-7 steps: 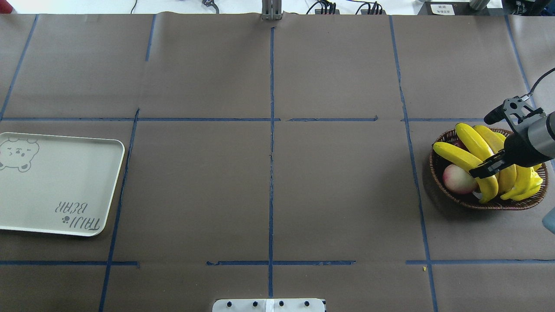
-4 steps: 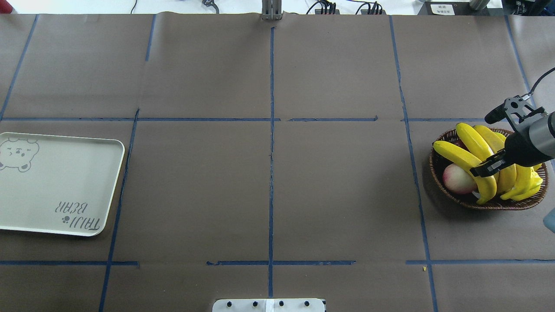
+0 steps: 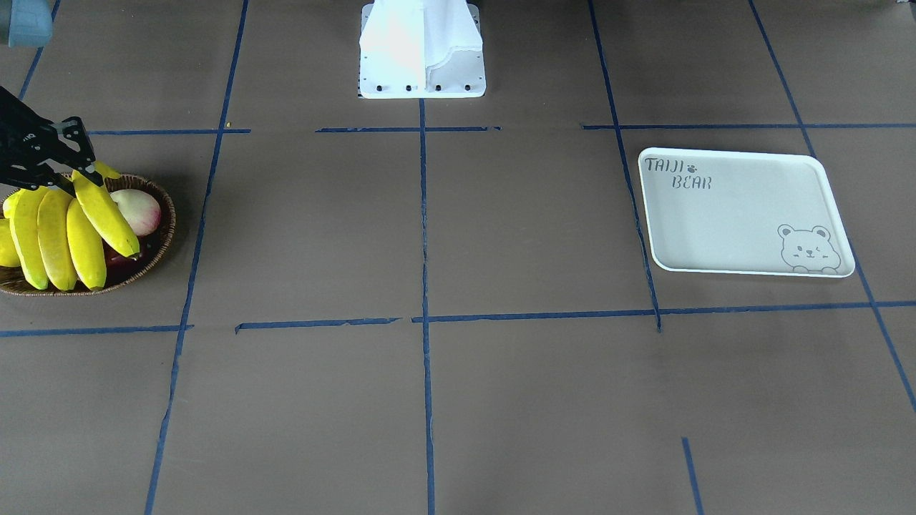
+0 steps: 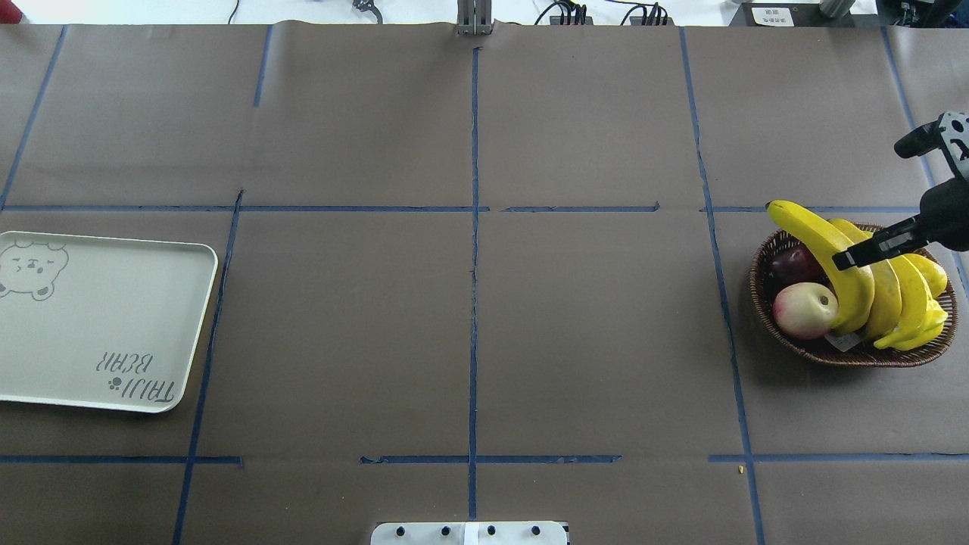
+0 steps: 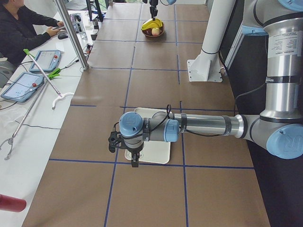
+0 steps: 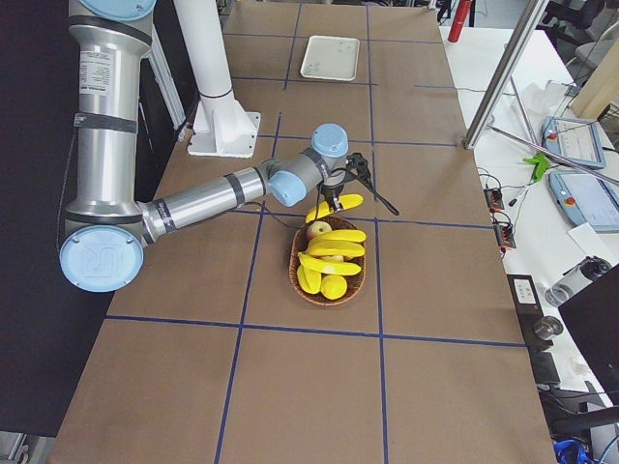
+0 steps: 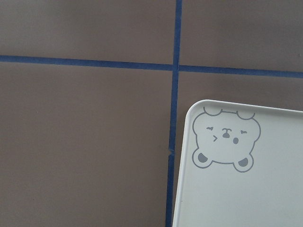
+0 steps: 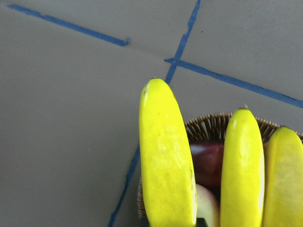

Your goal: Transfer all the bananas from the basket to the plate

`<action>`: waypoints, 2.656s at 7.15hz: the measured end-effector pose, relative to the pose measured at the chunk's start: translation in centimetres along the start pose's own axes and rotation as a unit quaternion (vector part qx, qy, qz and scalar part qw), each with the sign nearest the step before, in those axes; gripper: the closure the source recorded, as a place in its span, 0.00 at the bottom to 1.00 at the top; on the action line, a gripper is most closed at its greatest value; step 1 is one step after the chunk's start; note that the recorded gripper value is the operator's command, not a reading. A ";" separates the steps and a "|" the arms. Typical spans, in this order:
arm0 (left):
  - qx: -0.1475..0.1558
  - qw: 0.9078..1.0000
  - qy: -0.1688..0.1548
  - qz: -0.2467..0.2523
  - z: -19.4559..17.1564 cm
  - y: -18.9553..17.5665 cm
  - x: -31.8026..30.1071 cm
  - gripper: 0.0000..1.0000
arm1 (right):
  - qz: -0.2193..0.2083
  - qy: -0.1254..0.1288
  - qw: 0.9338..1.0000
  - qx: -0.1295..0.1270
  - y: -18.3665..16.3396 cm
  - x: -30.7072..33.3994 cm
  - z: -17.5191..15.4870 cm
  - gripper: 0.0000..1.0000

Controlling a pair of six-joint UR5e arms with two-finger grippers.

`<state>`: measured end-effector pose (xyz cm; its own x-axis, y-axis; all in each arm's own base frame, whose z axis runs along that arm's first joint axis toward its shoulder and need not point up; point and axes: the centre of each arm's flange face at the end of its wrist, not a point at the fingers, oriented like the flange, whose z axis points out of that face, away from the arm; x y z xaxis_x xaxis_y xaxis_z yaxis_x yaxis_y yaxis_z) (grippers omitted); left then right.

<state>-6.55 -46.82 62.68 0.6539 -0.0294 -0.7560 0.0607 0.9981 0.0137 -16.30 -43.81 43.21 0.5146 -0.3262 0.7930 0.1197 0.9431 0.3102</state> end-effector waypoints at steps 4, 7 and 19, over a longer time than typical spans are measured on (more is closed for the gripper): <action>0.061 0.995 0.069 -0.027 2.5 -2.9 14.7 0.00 | 0.168 -0.086 0.978 0.089 -10.2 -14.1 -2.4 0.99; 0.045 0.974 0.186 -0.122 3.9 -3.7 31.2 0.00 | 0.209 -0.168 0.950 0.158 -8.0 -23.7 3.3 0.98; -0.005 0.900 0.370 -0.232 9.9 8.3 69.9 0.05 | 0.186 -0.268 0.933 0.152 -2.1 -35.2 10.3 0.99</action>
<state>47.15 -41.17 16.39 -0.1213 -0.4022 -0.9075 0.1891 0.8881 -0.4189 -43.43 -34.95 20.03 -0.0355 -0.0412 0.9985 -0.2705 0.9623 0.0301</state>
